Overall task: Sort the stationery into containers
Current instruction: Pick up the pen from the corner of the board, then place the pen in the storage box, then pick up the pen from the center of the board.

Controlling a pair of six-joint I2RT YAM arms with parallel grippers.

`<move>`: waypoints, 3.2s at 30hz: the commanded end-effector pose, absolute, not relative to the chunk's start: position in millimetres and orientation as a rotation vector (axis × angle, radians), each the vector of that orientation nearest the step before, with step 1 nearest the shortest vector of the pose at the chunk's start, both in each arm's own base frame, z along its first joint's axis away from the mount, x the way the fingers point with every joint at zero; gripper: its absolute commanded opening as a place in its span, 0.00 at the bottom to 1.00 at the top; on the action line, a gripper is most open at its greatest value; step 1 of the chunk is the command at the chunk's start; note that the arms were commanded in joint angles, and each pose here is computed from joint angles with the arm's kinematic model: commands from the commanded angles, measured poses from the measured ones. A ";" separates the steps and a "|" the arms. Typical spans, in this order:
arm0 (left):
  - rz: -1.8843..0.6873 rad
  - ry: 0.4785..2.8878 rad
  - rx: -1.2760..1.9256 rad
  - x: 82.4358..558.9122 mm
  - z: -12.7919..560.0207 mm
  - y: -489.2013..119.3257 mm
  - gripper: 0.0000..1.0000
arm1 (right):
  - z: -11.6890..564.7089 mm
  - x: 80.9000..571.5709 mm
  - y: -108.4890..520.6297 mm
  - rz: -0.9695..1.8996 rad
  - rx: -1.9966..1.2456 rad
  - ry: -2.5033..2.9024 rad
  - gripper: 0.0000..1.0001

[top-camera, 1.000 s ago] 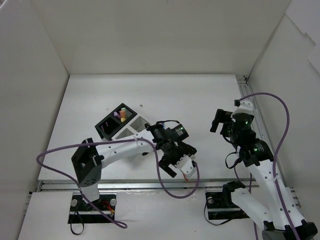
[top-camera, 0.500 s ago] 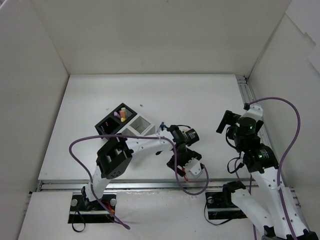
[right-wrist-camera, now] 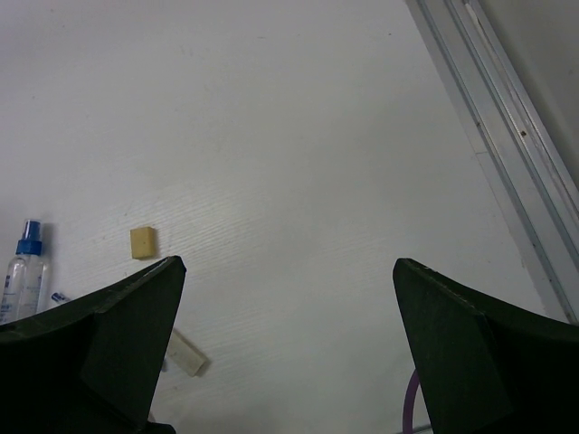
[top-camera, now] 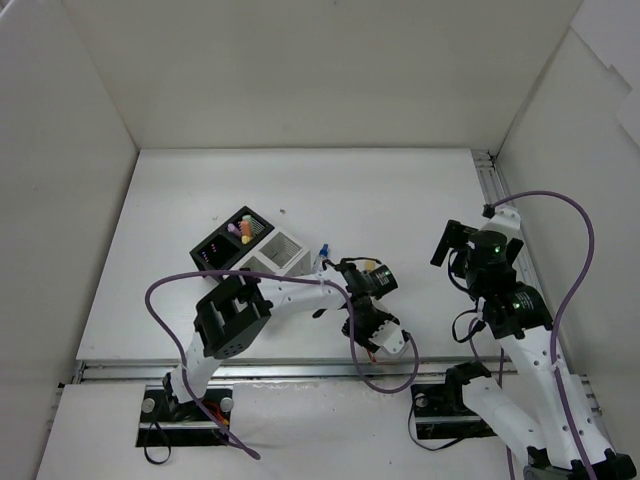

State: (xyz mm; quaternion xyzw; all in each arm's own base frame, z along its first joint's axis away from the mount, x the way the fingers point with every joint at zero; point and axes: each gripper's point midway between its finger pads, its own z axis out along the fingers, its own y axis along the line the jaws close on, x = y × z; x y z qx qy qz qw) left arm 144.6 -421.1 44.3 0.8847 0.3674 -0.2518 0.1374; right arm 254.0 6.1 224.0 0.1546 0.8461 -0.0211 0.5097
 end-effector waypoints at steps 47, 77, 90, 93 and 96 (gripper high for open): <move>-0.242 1.461 0.078 358.7 342.7 -135.4 0.00 | 236.4 275.7 17.7 0.054 0.403 1.940 0.98; -0.311 1.389 -0.201 340.9 253.0 -50.7 0.55 | 214.9 286.4 51.6 0.167 0.191 2.008 0.98; -0.391 1.482 -0.135 296.7 295.7 -65.9 1.00 | 133.1 272.6 177.9 0.252 -0.611 2.295 0.98; -0.473 1.512 -0.085 288.5 292.5 -82.2 1.00 | 109.7 269.3 194.3 0.233 -0.686 2.361 0.96; -0.528 1.536 -0.027 282.5 289.1 -94.2 1.00 | 85.2 264.7 200.7 0.203 -0.758 2.424 0.92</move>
